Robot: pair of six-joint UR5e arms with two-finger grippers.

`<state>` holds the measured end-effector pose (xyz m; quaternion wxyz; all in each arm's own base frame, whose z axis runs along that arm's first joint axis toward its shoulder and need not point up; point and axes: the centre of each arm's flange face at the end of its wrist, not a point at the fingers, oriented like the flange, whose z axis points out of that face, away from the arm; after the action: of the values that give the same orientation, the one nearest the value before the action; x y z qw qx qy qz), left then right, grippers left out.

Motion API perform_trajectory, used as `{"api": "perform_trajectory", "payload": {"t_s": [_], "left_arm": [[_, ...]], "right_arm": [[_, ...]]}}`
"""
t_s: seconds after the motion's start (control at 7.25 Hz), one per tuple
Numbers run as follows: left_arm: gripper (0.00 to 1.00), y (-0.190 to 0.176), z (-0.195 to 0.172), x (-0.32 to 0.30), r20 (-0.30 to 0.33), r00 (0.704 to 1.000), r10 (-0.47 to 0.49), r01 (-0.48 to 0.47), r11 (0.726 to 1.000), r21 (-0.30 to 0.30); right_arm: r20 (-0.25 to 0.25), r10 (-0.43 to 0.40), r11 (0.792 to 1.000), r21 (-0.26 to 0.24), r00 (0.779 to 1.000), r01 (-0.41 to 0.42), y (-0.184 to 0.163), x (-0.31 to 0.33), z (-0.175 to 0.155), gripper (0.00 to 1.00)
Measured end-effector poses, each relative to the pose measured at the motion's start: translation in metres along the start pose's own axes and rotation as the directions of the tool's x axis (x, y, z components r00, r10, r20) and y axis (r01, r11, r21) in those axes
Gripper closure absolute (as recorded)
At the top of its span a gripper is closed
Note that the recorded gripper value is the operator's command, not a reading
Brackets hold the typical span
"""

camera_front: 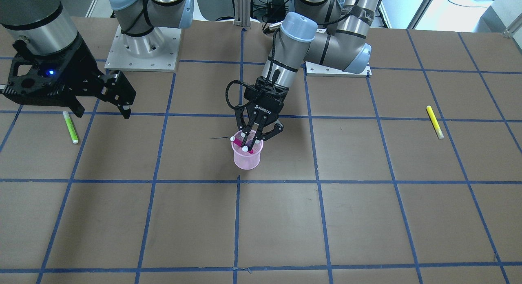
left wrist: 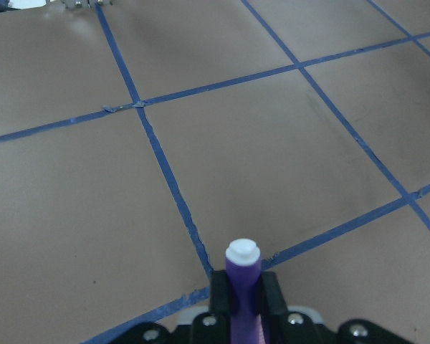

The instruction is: Insert purple and pink pens into pink cup

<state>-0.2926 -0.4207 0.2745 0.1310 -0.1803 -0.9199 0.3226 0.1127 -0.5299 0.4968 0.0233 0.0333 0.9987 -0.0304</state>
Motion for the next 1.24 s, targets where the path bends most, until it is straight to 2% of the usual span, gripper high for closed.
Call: {"api": "perform_trajectory", "payload": {"t_s": [0.28,0.41,0.55,0.83,1.1,1.24], "left_arm": [[0.64,0.002,0.004,0.0,0.001,1.0,-0.001,0.001,1.0,-0.007],[0.39,0.003,0.004,0.0,0.001,1.0,0.0,0.0,1.0,-0.009],[0.29,0.002,0.004,0.0,0.001,1.0,-0.002,0.002,1.0,-0.008],[0.26,-0.001,0.004,-0.003,0.005,0.999,-0.036,0.036,0.999,-0.004],[0.12,-0.004,0.003,-0.006,0.008,0.998,-0.062,0.062,0.998,0.0],[0.09,-0.013,0.002,-0.009,0.012,0.997,-0.07,0.07,0.998,-0.004]], "right_arm": [[-0.003,0.021,0.998,-0.057,1.0,-0.021,0.014,-0.004,0.004,0.0],[-0.006,0.024,0.995,-0.101,1.0,-0.025,0.023,-0.005,0.011,0.0],[-0.007,0.026,0.991,-0.131,1.0,-0.027,0.032,-0.005,0.014,0.0],[-0.024,0.016,0.99,-0.138,1.0,-0.019,0.039,-0.011,0.012,0.0],[-0.06,-0.001,0.99,-0.137,0.998,-0.007,0.042,-0.014,0.012,0.0],[-0.065,-0.009,0.99,-0.138,0.998,0.0,0.043,-0.018,0.013,0.0]]}}
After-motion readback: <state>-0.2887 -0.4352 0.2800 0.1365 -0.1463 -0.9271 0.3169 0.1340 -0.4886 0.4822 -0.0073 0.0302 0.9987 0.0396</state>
